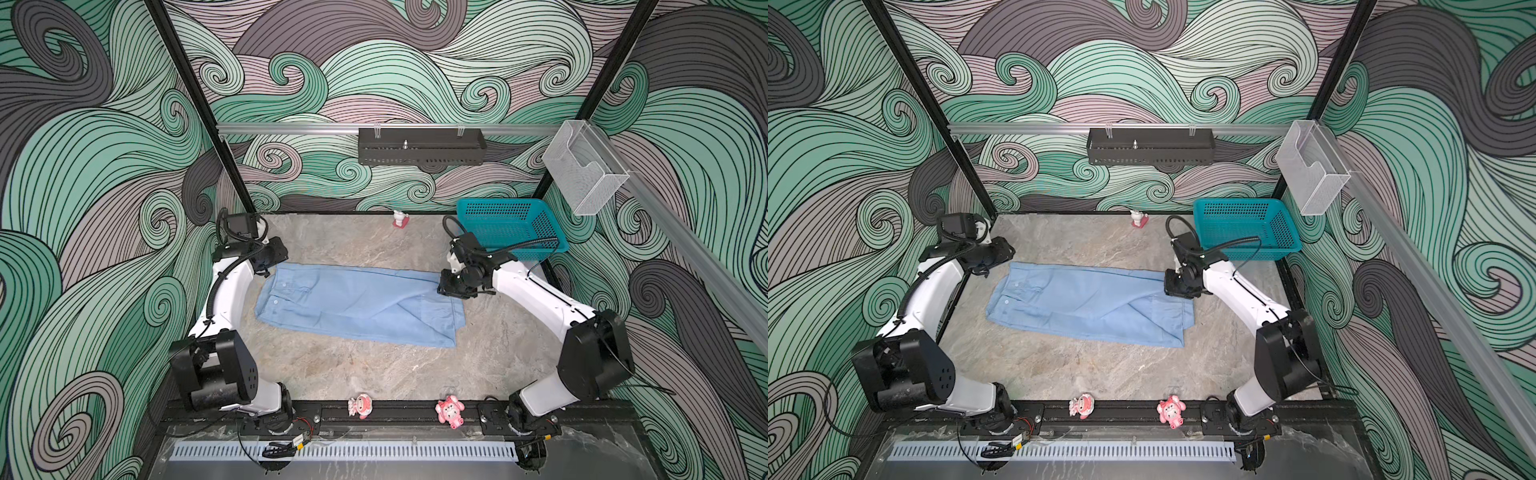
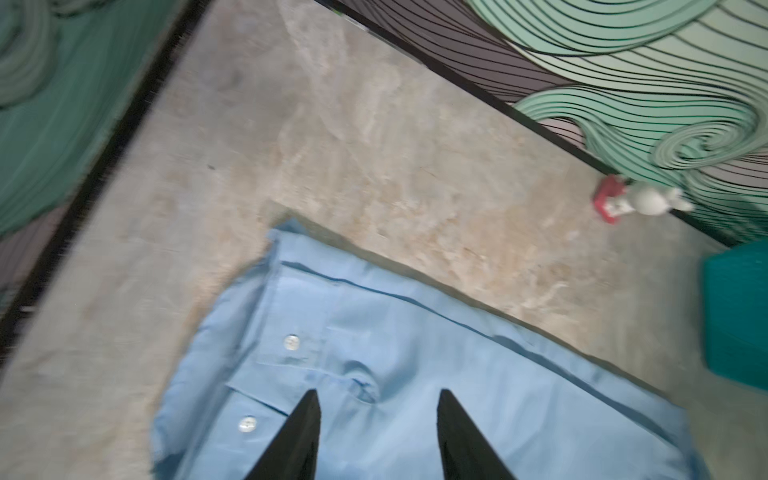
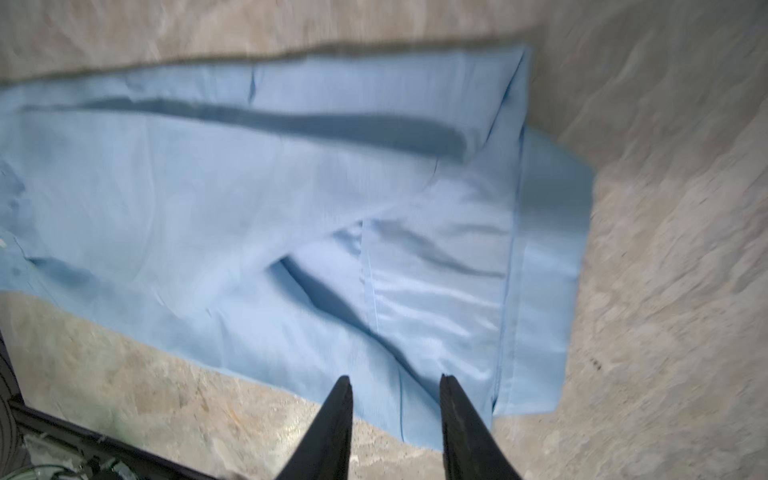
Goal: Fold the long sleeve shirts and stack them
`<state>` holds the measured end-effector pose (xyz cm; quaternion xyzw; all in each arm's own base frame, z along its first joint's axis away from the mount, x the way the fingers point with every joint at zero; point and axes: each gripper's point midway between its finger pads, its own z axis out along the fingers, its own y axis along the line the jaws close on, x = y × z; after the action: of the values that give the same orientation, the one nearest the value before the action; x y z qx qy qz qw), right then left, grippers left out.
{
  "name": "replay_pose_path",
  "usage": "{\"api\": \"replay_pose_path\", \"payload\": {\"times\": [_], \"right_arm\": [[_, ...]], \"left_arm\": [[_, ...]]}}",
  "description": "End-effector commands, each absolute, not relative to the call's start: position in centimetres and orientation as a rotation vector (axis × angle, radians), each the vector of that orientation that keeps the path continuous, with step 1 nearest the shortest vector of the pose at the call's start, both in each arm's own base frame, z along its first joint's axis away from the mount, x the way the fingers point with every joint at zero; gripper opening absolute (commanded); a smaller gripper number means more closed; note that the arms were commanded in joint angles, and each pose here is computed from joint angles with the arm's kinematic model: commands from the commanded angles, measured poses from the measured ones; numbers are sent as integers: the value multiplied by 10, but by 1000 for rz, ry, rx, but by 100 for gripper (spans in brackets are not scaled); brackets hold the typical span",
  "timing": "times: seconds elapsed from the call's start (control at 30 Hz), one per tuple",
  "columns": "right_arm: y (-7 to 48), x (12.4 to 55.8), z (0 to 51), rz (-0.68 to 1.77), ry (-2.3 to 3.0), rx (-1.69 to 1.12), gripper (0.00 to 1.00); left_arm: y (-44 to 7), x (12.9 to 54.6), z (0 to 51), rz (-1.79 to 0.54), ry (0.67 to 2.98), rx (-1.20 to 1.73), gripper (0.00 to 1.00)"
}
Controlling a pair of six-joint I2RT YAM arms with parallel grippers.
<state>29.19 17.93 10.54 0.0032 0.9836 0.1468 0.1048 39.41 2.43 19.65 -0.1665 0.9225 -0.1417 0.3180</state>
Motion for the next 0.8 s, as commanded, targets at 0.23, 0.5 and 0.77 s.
{"api": "replay_pose_path", "payload": {"times": [0.23,0.5,0.77], "right_arm": [[195,254,25,322,3092,68,36],[176,315,5,98,3091,-52,35],[190,419,-1,59,3017,-154,33]], "left_arm": [[-81,346,67,-882,2926,-659,25],[-68,290,-4,-710,3119,-1018,21],[-99,255,8,-868,3114,-1023,23]]}}
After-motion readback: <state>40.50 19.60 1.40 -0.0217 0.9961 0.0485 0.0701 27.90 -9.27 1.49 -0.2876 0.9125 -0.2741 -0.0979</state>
